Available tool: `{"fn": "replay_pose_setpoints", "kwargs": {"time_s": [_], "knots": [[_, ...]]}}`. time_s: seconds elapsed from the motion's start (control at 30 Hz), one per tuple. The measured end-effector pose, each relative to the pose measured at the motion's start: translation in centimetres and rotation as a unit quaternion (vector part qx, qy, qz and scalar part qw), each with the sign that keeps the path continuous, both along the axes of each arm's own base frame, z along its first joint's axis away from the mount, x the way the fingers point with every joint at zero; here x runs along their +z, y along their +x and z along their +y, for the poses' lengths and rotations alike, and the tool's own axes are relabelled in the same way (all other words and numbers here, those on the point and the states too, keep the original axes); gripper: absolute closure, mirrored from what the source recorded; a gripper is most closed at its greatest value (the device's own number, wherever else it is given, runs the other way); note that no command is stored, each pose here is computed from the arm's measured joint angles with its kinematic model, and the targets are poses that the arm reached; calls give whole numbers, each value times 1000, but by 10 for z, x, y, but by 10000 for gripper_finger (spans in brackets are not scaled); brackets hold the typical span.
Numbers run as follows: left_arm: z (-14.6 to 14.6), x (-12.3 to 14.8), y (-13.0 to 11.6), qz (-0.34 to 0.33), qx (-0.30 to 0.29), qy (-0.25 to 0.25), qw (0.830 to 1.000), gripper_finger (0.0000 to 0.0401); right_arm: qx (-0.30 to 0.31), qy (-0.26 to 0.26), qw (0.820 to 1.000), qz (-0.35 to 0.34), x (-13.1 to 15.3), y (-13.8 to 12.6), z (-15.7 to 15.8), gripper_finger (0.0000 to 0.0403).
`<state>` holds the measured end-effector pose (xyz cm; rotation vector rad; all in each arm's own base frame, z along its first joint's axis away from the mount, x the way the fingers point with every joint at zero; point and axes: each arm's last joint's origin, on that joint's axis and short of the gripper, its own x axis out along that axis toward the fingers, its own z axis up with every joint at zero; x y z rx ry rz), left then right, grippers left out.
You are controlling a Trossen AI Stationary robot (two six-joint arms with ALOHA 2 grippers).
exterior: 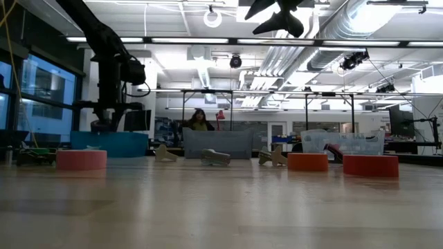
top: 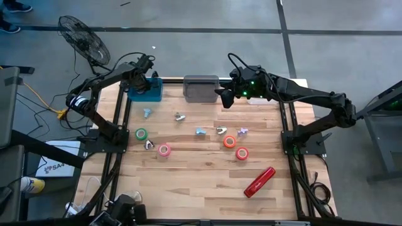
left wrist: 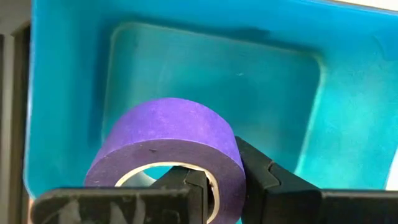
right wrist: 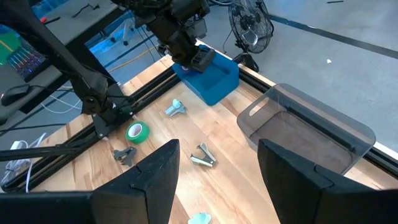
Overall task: Pick and place Stapler, Stapler remover, tape
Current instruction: Put the violet tape into the blue bin, then put the green tape into the blue bin
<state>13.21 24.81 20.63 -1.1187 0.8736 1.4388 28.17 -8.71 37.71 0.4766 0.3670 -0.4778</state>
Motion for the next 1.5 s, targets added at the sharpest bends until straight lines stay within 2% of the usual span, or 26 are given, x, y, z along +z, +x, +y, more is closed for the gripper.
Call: {"fn": "replay_pose_setpoints", "kwargs": {"time_s": [0.17, 0.47, 0.63, 1.17, 1.33, 1.5], "knots": [[0, 0, 0, 0, 0, -1, 1000, 348, 3, 2, 1000, 3, -1, 0, 0, 194], [-1, 0, -1, 8, -4, -6, 1000, 233, 4, 6, 1000, 14, -3, -1, 1, 194], [-2, 0, -1, 7, -20, -8, 1000, 198, 5, 6, 1000, 14, -3, -1, 1, 194], [-23, 41, -8, -67, -104, 34, 992, 209, 9, 8, 1000, 13, -3, -1, 1, 194], [-34, 50, -9, -108, -143, 19, 984, 209, 13, 10, 1000, 13, -3, -1, 1, 194], [-51, 53, -1, -98, -187, -7, 977, 209, 17, 12, 1000, 13, -3, -1, 1, 194]]}}
